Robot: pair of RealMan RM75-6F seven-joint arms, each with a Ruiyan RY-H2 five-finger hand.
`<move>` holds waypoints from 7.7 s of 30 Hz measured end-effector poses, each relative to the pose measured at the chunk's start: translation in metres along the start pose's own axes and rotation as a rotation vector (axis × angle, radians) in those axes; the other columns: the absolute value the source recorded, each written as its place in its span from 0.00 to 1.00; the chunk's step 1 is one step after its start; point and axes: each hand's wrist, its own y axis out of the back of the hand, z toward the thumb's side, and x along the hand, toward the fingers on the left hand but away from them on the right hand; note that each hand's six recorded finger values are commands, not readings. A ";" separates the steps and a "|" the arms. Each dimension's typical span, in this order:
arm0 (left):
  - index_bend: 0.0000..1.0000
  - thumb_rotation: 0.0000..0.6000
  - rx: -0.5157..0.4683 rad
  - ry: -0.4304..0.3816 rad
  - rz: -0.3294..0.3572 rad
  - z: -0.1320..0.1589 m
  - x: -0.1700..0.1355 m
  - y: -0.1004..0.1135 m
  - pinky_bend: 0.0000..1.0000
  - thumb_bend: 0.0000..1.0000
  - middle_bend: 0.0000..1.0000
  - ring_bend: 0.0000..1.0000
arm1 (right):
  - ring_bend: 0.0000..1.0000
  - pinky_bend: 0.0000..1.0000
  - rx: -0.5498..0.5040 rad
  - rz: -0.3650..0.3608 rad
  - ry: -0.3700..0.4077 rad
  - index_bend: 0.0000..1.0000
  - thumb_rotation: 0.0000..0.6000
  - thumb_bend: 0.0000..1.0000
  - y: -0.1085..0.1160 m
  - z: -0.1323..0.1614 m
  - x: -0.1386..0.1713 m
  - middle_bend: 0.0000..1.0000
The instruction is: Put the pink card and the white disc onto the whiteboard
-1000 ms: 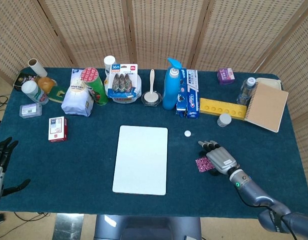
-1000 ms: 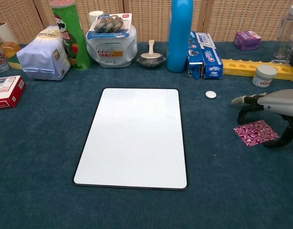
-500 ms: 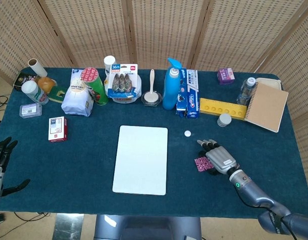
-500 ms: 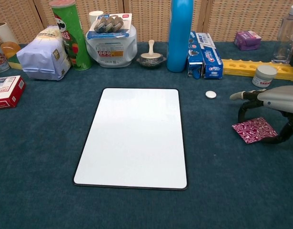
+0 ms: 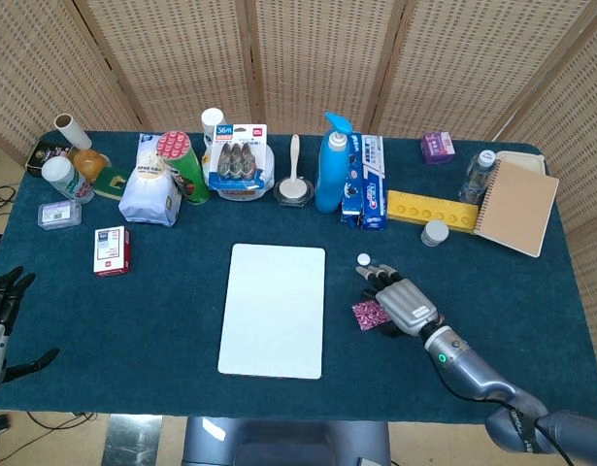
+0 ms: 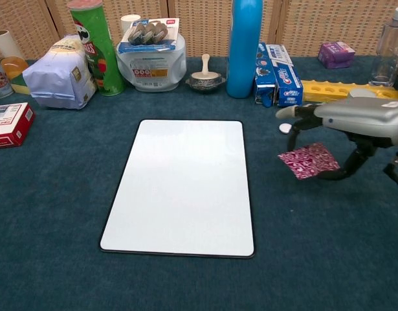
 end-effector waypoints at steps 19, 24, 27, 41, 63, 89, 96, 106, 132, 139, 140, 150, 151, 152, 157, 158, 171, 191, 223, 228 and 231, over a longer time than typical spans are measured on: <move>0.00 1.00 -0.021 -0.018 -0.022 -0.004 0.000 0.002 0.00 0.05 0.00 0.00 | 0.00 0.00 -0.110 0.077 0.008 0.43 1.00 0.36 0.013 0.120 -0.083 0.03; 0.00 1.00 -0.027 -0.015 -0.013 -0.005 -0.001 0.004 0.00 0.05 0.00 0.00 | 0.00 0.00 -0.145 0.075 -0.024 0.18 1.00 0.25 0.012 0.143 -0.100 0.01; 0.00 1.00 -0.029 -0.016 -0.010 -0.005 -0.001 0.005 0.00 0.05 0.00 0.00 | 0.00 0.00 -0.152 0.063 -0.058 0.07 1.00 0.14 0.015 0.139 -0.104 0.00; 0.00 1.00 -0.023 -0.017 -0.008 -0.004 -0.003 0.004 0.00 0.05 0.00 0.00 | 0.00 0.00 -0.073 -0.071 -0.169 0.16 1.00 0.14 0.060 0.064 -0.080 0.02; 0.00 1.00 0.010 -0.021 -0.001 0.003 -0.001 -0.001 0.00 0.05 0.00 0.00 | 0.00 0.00 -0.229 -0.046 -0.392 0.34 1.00 0.30 0.035 -0.061 -0.089 0.03; 0.00 1.00 -0.004 -0.003 -0.002 -0.001 0.003 0.001 0.00 0.05 0.00 0.00 | 0.00 0.00 -0.260 -0.158 -0.428 0.41 1.00 0.30 0.023 -0.053 -0.109 0.02; 0.00 1.00 -0.006 -0.004 0.001 -0.001 0.002 0.002 0.00 0.05 0.00 0.00 | 0.00 0.00 -0.256 -0.190 -0.424 0.43 1.00 0.30 0.015 -0.052 -0.110 0.01; 0.00 1.00 -0.012 -0.005 0.005 -0.002 0.001 0.003 0.00 0.05 0.00 0.00 | 0.00 0.00 -0.265 -0.176 -0.421 0.43 1.00 0.31 0.010 -0.050 -0.112 0.00; 0.00 1.00 -0.013 -0.005 0.006 -0.002 0.001 0.003 0.00 0.05 0.00 0.00 | 0.00 0.00 -0.212 -0.149 -0.424 0.43 1.00 0.31 -0.003 -0.059 -0.107 0.00; 0.00 1.00 -0.013 -0.006 0.005 -0.002 0.000 0.003 0.00 0.05 0.00 0.00 | 0.00 0.00 -0.213 -0.177 -0.426 0.43 1.00 0.31 -0.002 -0.059 -0.105 0.00; 0.00 1.00 -0.013 -0.006 0.006 -0.002 0.000 0.003 0.00 0.05 0.00 0.00 | 0.00 0.00 -0.219 -0.182 -0.425 0.43 1.00 0.31 -0.002 -0.059 -0.105 0.00; 0.00 1.00 -0.016 -0.006 0.008 -0.002 0.000 0.004 0.00 0.05 0.00 0.00 | 0.00 0.00 -0.221 -0.210 -0.405 0.43 1.00 0.31 -0.002 -0.057 -0.096 0.00; 0.00 1.00 -0.016 -0.006 0.008 -0.003 0.000 0.004 0.00 0.05 0.00 0.00 | 0.00 0.00 -0.222 -0.211 -0.404 0.43 1.00 0.31 -0.003 -0.056 -0.094 0.00; 0.00 1.00 -0.016 -0.006 0.007 -0.002 0.000 0.004 0.00 0.05 0.00 0.00 | 0.00 0.00 -0.223 -0.211 -0.401 0.44 1.00 0.31 -0.003 -0.055 -0.093 0.00; 0.00 1.00 -0.013 -0.008 0.005 -0.002 0.000 0.003 0.00 0.05 0.00 0.00 | 0.00 0.00 -0.204 -0.200 -0.402 0.45 1.00 0.31 -0.007 -0.055 -0.089 0.00; 0.00 1.00 -0.014 -0.008 0.005 -0.002 0.000 0.004 0.00 0.05 0.00 0.00 | 0.00 0.00 -0.202 -0.195 -0.405 0.46 1.00 0.31 -0.008 -0.056 -0.089 0.00; 0.00 1.00 -0.014 -0.009 0.005 -0.002 0.000 0.004 0.00 0.05 0.00 0.00 | 0.00 0.00 -0.212 -0.190 -0.430 0.46 1.00 0.31 -0.005 -0.060 -0.095 0.00; 0.00 1.00 -0.018 -0.010 0.008 -0.002 0.000 0.004 0.00 0.05 0.00 0.00 | 0.00 0.00 -0.261 -0.119 -0.400 0.49 1.00 0.36 -0.007 -0.053 -0.098 0.00; 0.00 1.00 -0.023 -0.012 0.008 -0.002 -0.001 0.005 0.00 0.05 0.00 0.00 | 0.00 0.00 -0.258 -0.058 -0.437 0.40 1.00 0.37 -0.007 -0.051 -0.095 0.00; 0.00 1.00 -0.024 -0.014 0.007 -0.002 -0.001 0.005 0.00 0.05 0.00 0.00 | 0.00 0.00 -0.247 -0.047 -0.444 0.45 1.00 0.37 -0.006 -0.051 -0.094 0.00; 0.00 1.00 -0.023 -0.015 0.006 -0.002 -0.001 0.005 0.00 0.05 0.00 0.00 | 0.00 0.00 -0.235 -0.058 -0.440 0.48 1.00 0.37 -0.003 -0.049 -0.091 0.00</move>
